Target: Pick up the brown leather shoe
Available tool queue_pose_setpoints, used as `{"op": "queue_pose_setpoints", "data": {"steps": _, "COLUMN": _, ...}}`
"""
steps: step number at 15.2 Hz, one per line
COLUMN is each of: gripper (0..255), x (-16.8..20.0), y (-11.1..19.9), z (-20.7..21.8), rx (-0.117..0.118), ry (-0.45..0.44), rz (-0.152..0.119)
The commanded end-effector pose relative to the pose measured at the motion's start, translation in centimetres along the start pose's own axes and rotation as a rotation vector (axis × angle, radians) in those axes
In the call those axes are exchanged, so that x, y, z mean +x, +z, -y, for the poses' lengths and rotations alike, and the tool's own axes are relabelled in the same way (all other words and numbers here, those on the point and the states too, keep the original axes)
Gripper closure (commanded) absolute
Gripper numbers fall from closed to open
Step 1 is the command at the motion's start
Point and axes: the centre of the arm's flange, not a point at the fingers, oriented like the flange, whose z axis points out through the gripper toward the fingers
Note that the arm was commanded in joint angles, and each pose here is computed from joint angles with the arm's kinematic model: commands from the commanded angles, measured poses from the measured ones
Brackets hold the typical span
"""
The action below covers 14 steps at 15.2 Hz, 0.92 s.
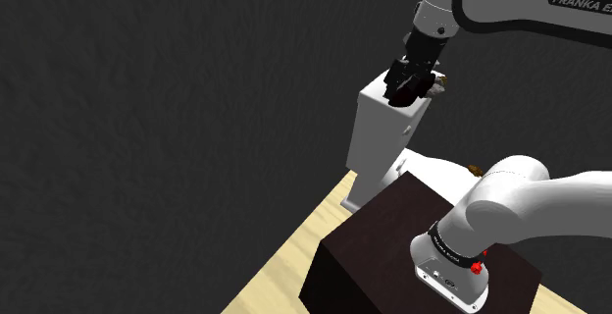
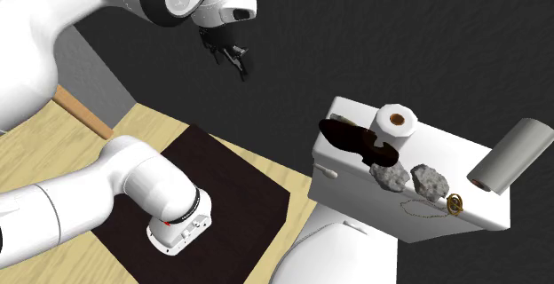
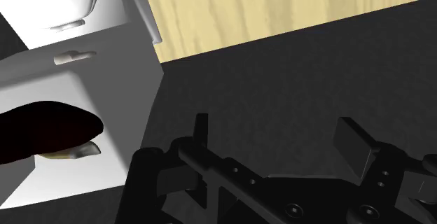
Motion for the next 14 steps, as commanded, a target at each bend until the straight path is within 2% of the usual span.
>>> {"op": "queue_pose_setpoints", "data": {"steps": 1, "gripper": 0, "x": 0.0, "y": 0.0, "z": 0.0, "rx": 0.0, "ry": 0.0, "rz": 0.0}}
{"op": "queue_pose_setpoints", "data": {"steps": 14, "gripper": 0, "x": 4.9, "y": 1.7, "z": -18.1, "rx": 0.105, "ry": 0.009, "rz": 0.017}}
